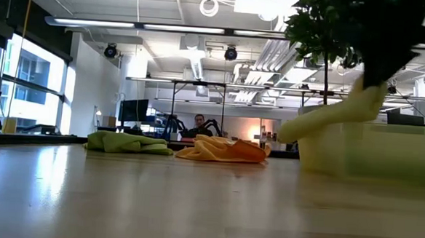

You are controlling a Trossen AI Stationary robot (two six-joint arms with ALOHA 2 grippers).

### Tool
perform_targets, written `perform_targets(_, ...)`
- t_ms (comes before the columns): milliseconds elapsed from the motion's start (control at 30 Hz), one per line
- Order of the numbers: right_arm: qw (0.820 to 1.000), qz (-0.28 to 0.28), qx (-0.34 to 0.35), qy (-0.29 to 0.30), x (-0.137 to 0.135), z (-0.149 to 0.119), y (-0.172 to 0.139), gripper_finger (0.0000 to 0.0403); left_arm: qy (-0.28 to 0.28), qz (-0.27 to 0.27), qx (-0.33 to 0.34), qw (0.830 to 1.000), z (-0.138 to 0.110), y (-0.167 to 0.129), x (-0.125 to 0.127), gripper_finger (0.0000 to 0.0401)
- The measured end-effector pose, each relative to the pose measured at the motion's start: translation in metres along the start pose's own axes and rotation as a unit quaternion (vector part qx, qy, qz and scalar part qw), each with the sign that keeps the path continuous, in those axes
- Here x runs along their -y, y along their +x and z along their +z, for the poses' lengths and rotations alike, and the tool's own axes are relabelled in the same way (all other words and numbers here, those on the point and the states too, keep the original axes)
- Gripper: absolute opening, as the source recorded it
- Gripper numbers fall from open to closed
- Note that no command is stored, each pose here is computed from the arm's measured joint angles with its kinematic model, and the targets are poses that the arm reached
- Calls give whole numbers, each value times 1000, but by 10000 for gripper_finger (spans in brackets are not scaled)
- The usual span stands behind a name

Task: Fold microfiber towels
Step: Put the yellow microfiber cloth into the yellow bin

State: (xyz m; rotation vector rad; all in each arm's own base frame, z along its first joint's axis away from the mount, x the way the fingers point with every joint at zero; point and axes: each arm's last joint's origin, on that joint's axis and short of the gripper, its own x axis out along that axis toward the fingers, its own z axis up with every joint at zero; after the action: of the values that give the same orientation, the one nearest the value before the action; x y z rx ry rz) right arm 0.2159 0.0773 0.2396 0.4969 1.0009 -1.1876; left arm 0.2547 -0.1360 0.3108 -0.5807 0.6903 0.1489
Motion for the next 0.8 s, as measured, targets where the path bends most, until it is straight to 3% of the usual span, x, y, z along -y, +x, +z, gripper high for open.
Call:
perform_targets(167,998,-23,-44,45,8,-28,20,0,-3,0,0,1000,0,0,0,131)
perform_targets(367,995,-31,-48,80,16,-51,24,0,-4,0,0,1000,0,0,0,131)
perform_targets(800,994,-52,-48,83,23,-61,19,4,-4,0,0,1000,0,0,0,131)
